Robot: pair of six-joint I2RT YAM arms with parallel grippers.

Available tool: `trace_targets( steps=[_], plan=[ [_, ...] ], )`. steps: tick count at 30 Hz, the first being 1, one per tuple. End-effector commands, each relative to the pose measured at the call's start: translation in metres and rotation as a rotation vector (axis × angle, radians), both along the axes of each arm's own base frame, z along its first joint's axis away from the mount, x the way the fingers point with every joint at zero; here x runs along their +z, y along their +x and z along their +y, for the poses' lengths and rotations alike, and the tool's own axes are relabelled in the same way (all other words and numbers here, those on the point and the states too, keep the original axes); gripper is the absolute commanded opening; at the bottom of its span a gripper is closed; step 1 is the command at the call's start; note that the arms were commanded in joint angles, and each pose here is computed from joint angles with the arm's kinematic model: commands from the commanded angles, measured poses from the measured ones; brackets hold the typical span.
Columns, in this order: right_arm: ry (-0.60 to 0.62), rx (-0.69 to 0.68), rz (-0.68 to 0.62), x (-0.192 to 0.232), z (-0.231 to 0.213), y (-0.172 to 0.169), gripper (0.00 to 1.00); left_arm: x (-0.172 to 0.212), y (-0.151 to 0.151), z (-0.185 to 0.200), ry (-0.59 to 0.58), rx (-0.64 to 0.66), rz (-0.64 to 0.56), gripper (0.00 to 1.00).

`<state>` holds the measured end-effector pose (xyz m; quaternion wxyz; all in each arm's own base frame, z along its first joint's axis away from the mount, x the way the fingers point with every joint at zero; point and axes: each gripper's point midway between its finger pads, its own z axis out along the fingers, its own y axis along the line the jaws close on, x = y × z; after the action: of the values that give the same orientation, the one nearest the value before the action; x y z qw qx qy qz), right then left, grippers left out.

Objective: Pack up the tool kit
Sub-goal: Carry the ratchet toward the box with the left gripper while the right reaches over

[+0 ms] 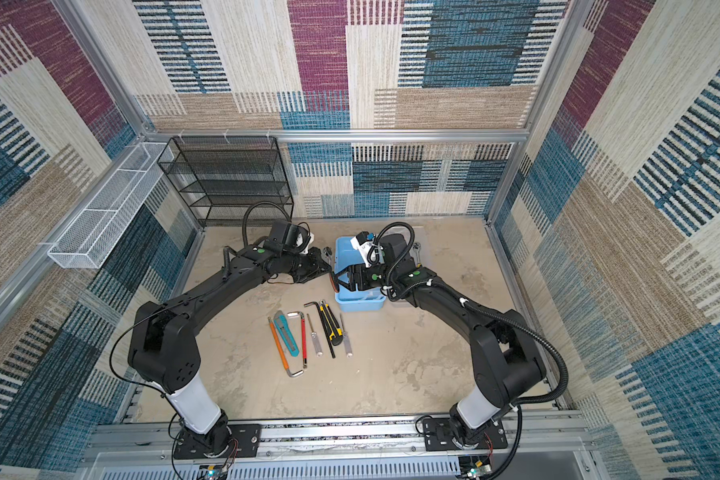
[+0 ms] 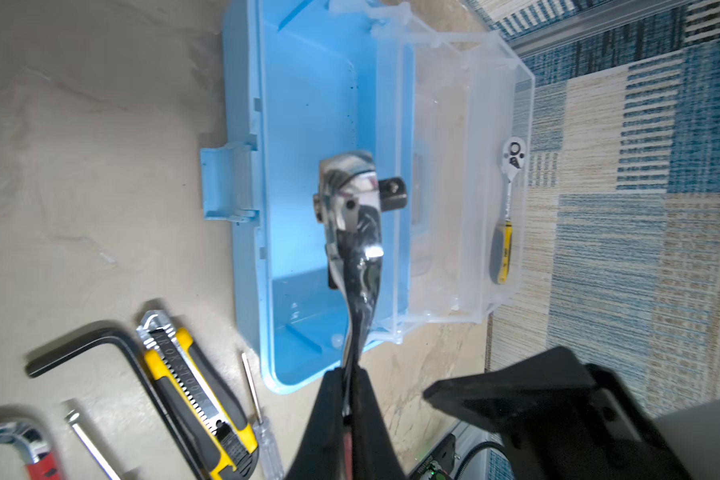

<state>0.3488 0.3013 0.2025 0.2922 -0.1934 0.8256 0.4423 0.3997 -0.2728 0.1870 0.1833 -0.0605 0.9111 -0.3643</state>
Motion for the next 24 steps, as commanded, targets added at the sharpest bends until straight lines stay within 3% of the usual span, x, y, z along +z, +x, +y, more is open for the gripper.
trace_targets(
  steps=[1, 13, 21, 24],
  plan=[
    [0.001, -0.002, -0.015, 0.003, 0.007, 0.005, 0.69, 0.018, 0.011, -0.012, -0.067, -0.017, -0.055, 0.00],
    [-0.049, 0.021, 0.024, -0.017, 0.017, 0.009, 0.64, 0.023, 0.006, -0.018, -0.118, -0.033, -0.076, 0.00],
    [-0.052, 0.024, 0.026, -0.015, 0.022, 0.014, 0.47, 0.022, 0.002, -0.021, -0.133, -0.055, -0.080, 0.00],
    [-0.063, 0.009, 0.025, -0.015, 0.021, 0.017, 0.36, 0.025, 0.003, -0.021, -0.134, -0.062, -0.089, 0.00]
  ],
)
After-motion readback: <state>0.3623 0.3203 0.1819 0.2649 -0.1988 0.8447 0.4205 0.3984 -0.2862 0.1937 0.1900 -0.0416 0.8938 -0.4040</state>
